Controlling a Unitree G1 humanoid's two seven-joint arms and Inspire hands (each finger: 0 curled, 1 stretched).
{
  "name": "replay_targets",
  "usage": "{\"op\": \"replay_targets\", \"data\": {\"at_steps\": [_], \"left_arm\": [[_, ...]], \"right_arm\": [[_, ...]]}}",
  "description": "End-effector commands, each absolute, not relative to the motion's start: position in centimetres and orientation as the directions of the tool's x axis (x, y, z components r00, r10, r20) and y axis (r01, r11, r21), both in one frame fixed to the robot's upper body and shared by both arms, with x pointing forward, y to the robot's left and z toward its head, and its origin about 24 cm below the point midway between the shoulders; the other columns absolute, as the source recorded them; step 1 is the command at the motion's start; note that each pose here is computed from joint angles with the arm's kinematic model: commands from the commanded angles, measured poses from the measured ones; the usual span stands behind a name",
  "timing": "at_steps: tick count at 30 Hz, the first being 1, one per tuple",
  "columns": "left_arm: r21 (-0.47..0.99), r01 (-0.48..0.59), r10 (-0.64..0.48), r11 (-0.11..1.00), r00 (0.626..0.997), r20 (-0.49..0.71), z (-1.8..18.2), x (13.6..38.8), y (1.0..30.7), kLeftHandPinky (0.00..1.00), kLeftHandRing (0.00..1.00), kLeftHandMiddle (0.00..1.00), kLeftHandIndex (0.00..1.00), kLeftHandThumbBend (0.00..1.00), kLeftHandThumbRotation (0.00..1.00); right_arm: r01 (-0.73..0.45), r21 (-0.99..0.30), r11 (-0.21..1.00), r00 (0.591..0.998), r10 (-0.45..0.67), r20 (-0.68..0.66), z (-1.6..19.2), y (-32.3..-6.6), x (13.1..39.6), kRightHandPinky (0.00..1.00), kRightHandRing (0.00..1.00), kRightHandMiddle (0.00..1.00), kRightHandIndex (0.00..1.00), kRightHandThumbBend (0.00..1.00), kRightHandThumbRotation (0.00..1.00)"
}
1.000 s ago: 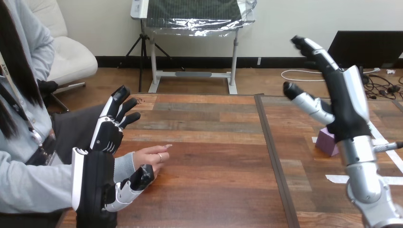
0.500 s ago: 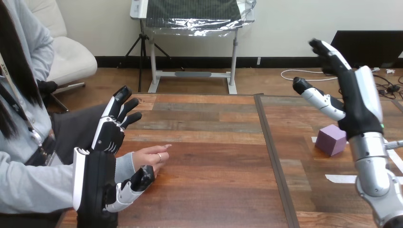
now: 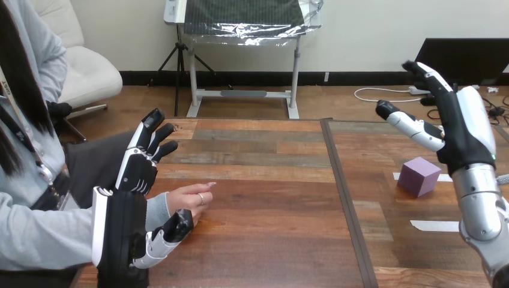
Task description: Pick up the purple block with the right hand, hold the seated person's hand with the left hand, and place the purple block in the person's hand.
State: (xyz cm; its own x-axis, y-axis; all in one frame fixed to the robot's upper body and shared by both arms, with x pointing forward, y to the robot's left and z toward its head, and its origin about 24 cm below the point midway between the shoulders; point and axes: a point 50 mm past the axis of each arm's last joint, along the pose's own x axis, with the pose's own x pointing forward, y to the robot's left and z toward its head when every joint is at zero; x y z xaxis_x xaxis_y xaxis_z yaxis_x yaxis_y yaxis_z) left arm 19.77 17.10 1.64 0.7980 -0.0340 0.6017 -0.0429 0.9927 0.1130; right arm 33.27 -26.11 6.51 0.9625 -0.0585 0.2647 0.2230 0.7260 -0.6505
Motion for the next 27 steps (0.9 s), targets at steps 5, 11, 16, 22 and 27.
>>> {"op": "replay_targets", "data": {"at_steps": [5, 11, 16, 22, 27], "left_arm": [[0.103, -0.026, -0.048, 0.994, 0.756, 0.653, 2.7, 20.8, 16.7, 0.82, 0.89, 0.93, 0.91, 1.00, 0.81], [0.104, -0.028, -0.046, 0.994, 0.756, 0.652, 2.7, 20.7, 16.7, 0.82, 0.89, 0.93, 0.91, 1.00, 0.82], [0.100, -0.032, -0.040, 0.994, 0.759, 0.650, 2.7, 20.7, 16.7, 0.82, 0.89, 0.93, 0.91, 1.00, 0.82], [0.102, -0.034, -0.041, 0.994, 0.755, 0.654, 2.7, 20.6, 16.8, 0.82, 0.89, 0.93, 0.91, 1.00, 0.82], [0.104, -0.028, -0.048, 0.994, 0.752, 0.658, 2.7, 20.5, 16.8, 0.82, 0.89, 0.93, 0.91, 1.00, 0.82]], "right_arm": [[0.290, -0.672, 0.681, 0.941, -0.075, 0.330, 10.2, -26.3, 35.6, 0.76, 0.85, 0.85, 0.87, 0.97, 0.82], [0.288, -0.684, 0.670, 0.947, -0.091, 0.310, 10.2, -26.6, 35.7, 0.74, 0.84, 0.84, 0.87, 0.98, 0.80], [0.282, -0.703, 0.653, 0.953, -0.109, 0.281, 10.1, -26.9, 35.9, 0.73, 0.84, 0.83, 0.86, 0.97, 0.78], [0.271, -0.725, 0.633, 0.961, -0.129, 0.246, 9.8, -27.1, 36.0, 0.72, 0.83, 0.83, 0.86, 0.97, 0.76], [0.267, -0.732, 0.627, 0.963, -0.146, 0.227, 9.5, -27.3, 36.0, 0.70, 0.82, 0.82, 0.85, 0.97, 0.75]]}}
